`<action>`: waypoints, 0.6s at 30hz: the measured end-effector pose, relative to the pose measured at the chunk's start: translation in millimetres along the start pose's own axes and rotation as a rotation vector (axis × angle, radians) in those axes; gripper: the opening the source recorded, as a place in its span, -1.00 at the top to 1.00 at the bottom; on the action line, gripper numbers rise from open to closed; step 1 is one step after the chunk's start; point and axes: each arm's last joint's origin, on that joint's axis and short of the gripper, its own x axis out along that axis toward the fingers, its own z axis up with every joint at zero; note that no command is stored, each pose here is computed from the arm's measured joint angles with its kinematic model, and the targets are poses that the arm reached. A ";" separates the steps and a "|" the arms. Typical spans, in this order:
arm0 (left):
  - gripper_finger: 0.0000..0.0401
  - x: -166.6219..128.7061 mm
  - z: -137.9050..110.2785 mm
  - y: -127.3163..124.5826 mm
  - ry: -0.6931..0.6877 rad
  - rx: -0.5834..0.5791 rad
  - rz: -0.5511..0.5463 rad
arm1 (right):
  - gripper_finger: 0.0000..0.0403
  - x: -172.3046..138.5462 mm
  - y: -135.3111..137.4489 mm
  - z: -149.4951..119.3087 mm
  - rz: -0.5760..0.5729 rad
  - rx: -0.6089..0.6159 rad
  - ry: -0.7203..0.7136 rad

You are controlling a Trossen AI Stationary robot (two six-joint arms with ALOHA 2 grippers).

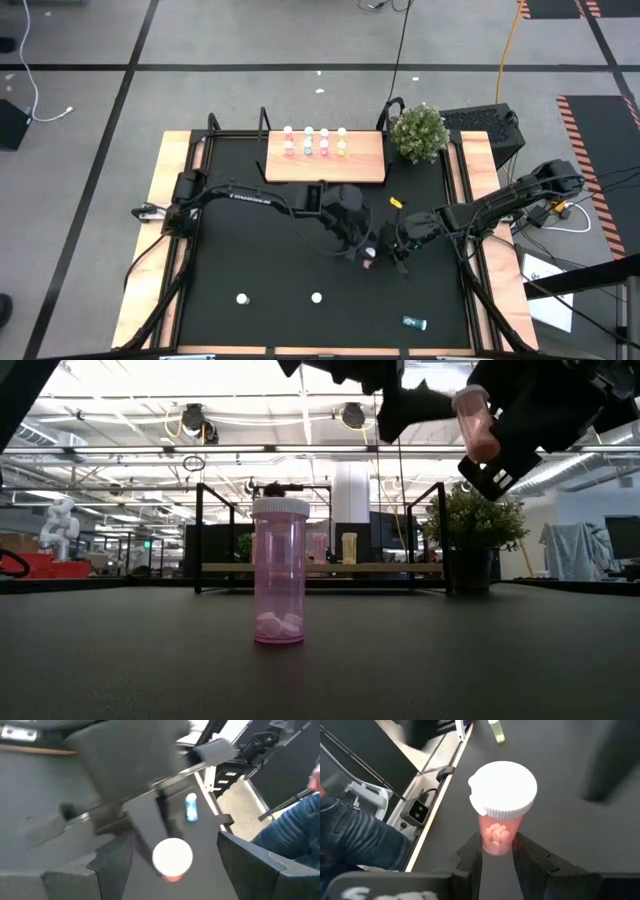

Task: Pick and place medicine bottles onto shelf by color
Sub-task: Put the orange pill bottle on the shelf aligned with the other orange pill bottles

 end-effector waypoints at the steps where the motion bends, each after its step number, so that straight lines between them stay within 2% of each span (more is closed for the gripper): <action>1: -0.42 -0.4 -0.6 1.1 0.006 -0.016 0.003 | 0.56 -0.1 0.2 1.0 0.003 -0.001 -0.010; 6: -0.42 -0.3 -1.9 0.8 0.019 -0.064 0.002 | 0.56 -0.3 2.0 5.5 0.022 -0.011 -0.058; 14: -0.41 4.6 -4.4 -5.1 0.031 -0.057 -0.023 | 0.56 -0.3 1.9 5.8 0.017 0.002 -0.063; 18: -0.30 4.5 -4.2 -4.8 0.029 -0.071 -0.023 | 0.56 -0.3 1.9 5.7 0.016 0.007 -0.062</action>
